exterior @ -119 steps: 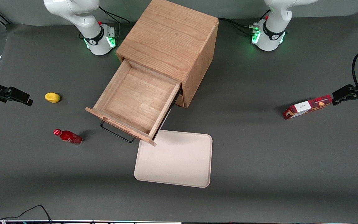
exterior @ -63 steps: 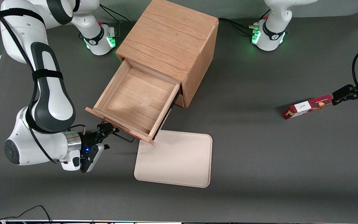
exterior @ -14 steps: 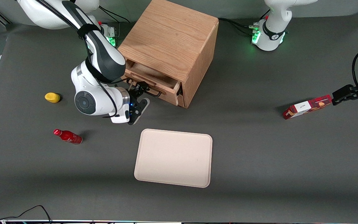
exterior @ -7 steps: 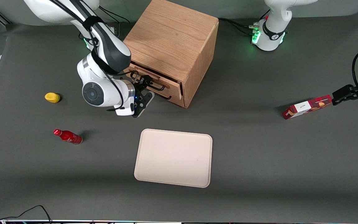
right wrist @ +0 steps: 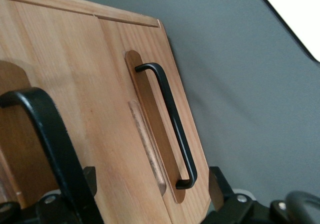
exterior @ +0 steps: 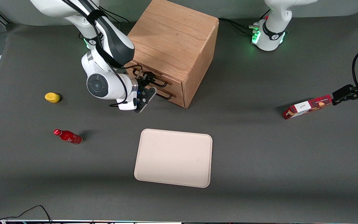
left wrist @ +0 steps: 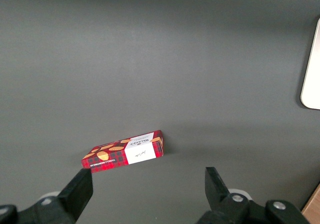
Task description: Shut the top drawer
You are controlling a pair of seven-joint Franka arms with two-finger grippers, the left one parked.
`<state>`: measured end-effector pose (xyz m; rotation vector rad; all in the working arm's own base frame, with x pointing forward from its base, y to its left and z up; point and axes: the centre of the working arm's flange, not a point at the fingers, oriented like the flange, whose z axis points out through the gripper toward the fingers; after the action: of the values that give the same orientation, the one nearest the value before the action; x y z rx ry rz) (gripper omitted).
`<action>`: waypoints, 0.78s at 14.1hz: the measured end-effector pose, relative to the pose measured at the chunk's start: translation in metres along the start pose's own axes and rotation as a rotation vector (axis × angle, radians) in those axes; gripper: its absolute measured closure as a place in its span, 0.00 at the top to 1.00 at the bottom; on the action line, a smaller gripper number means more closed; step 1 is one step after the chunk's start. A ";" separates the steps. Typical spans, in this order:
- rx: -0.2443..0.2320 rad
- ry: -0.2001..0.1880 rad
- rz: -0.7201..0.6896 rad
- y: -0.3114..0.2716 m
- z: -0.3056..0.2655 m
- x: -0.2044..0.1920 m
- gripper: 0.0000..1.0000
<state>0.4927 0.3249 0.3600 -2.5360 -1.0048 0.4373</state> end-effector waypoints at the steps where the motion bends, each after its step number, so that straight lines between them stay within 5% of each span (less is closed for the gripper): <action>1: -0.002 0.003 0.000 -0.001 0.000 0.000 1.00; 11: -0.003 0.016 0.002 -0.004 -0.011 0.002 1.00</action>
<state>0.4966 0.3262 0.3715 -2.5388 -0.9981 0.4160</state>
